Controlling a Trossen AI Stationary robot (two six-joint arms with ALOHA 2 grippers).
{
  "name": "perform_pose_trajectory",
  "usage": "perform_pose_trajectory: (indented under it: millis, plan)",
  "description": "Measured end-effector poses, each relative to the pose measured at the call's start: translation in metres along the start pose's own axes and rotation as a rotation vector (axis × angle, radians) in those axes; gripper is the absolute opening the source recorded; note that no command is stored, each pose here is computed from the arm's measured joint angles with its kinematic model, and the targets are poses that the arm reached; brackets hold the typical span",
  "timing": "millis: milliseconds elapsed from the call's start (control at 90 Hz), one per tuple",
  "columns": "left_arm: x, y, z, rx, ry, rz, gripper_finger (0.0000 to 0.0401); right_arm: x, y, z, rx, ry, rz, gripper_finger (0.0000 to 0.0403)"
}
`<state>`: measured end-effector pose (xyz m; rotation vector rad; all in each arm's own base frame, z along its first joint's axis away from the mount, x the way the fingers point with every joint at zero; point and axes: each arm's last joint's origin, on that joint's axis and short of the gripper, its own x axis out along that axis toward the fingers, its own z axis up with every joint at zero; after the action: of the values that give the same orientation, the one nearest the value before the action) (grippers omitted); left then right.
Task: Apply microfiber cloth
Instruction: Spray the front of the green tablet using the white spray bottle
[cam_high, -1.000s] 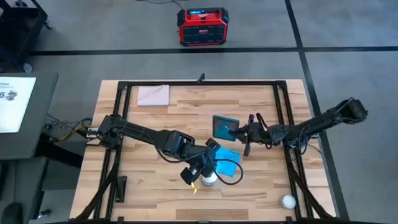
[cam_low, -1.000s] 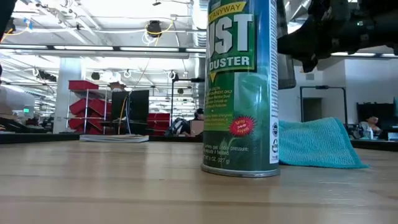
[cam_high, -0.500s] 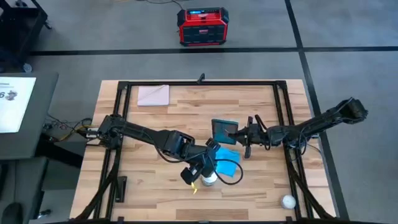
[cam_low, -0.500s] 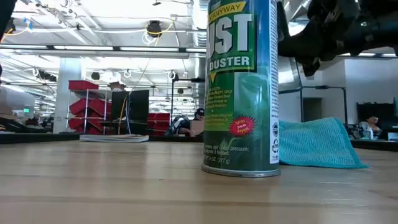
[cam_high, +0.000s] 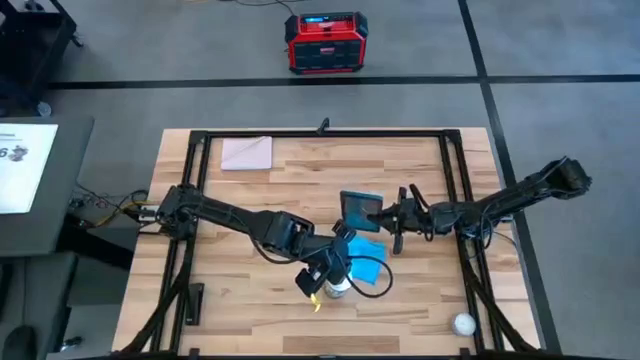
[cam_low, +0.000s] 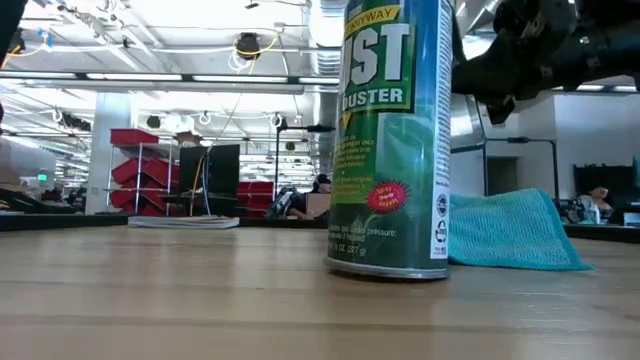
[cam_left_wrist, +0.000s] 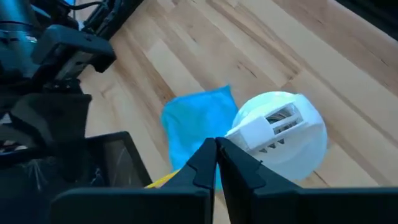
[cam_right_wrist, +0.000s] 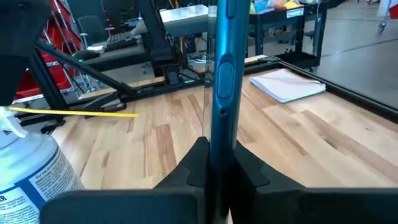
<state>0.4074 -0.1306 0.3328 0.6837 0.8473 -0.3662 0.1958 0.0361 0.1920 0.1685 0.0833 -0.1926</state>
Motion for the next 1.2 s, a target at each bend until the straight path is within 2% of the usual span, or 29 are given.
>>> perform_pose_trajectory:
  millis: [478, 700, 1067, 1200]
  plan:
    - [0.0001, 0.0006, 0.0006, 0.002, -0.004, 0.012, 0.0, 0.0, 0.0001, 0.0004, -0.002, -0.004, 0.0, 0.0012]
    - [-0.0013, 0.0023, -0.0001, 0.013, 0.022, 0.061, 0.0, 0.0, 0.0, 0.0004, -0.005, -0.005, -0.002, 0.0012]
    - [-0.0016, 0.0019, -0.0004, 0.014, 0.034, 0.076, 0.0, 0.0, 0.0, 0.0004, -0.01, -0.005, -0.003, 0.0012]
    - [-0.0054, 0.0031, -0.0015, 0.018, 0.061, 0.12, 0.0, 0.0, 0.0, 0.0004, -0.012, -0.005, -0.003, 0.0012]
